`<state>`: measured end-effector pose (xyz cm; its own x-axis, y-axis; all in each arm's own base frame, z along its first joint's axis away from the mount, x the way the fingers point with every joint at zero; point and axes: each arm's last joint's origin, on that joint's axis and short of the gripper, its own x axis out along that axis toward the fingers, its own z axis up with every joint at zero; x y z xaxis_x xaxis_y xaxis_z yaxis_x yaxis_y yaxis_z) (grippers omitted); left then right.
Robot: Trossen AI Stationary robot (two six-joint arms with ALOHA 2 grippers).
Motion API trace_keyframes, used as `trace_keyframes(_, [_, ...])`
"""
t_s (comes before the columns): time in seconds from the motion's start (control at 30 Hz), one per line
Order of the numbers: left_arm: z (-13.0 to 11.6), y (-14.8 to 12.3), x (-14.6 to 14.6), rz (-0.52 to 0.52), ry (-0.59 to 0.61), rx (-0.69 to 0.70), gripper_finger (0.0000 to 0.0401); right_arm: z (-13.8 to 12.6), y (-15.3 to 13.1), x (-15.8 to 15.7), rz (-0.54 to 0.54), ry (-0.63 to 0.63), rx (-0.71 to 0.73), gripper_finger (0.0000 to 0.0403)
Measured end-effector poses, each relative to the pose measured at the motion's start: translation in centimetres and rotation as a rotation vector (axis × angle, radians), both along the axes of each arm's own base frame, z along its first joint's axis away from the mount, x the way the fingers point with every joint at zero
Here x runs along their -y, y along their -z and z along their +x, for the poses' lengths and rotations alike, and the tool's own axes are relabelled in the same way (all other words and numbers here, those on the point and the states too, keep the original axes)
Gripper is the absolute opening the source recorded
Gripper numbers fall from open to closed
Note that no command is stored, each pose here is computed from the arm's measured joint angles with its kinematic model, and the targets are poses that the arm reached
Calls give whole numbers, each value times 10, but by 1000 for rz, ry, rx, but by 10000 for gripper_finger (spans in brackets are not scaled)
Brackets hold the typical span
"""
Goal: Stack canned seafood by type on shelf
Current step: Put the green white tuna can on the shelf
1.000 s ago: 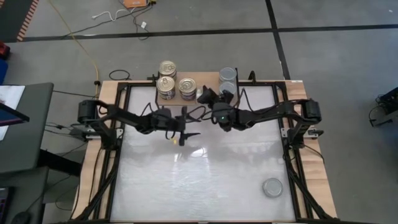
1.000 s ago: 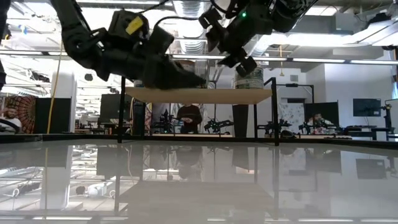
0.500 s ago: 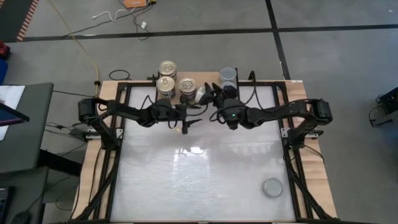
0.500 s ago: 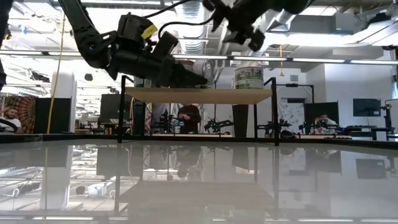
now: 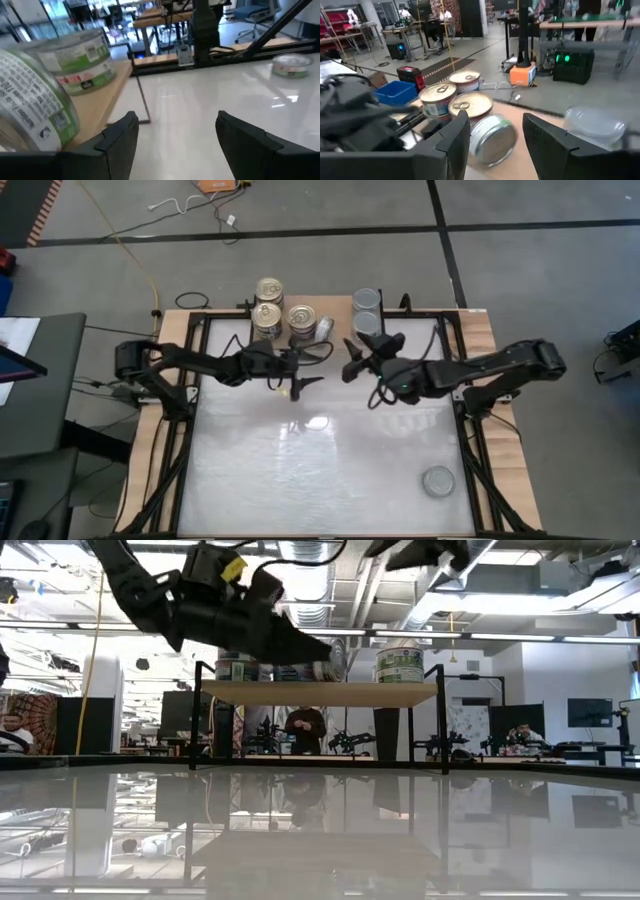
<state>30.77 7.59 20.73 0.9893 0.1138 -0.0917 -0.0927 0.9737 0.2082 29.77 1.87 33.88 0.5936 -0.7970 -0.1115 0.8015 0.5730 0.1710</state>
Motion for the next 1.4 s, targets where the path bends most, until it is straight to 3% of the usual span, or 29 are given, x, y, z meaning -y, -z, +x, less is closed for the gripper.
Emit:
trace_keyframes(0.17, [-16, -25, 6, -127, -5, 3, 254, -16, -17, 0, -98, -21, -91, 201])
trace_keyframes(0.4, [-47, -48, 14, -200, -18, -45, 254, -17, -43, 0, -162, -34, -259, 170])
trace_keyframes(0.53, [-50, -34, 20, -199, 6, 25, 254, -4, -41, -2, -154, -37, -344, 148])
trace_keyframes(0.73, [-42, -18, 30, -231, 44, -32, 254, 14, -34, -6, -145, -83, -420, 137])
trace_keyframes(0.83, [-41, -22, 31, -149, 56, 4, 254, 20, -23, -7, -103, -136, -503, 138])
trace_keyframes(1.0, [-38, -21, 26, -67, 31, 27, 254, 23, -19, -9, -42, -121, -494, 138])
trace_keyframes(1.2, [-30, -5, 24, -171, 30, -6, 254, 19, -15, -16, -52, -173, -571, 138])
trace_keyframes(1.4, [-46, -20, 26, -209, 36, -48, 254, 17, -6, -26, -46, -223, -653, 138])
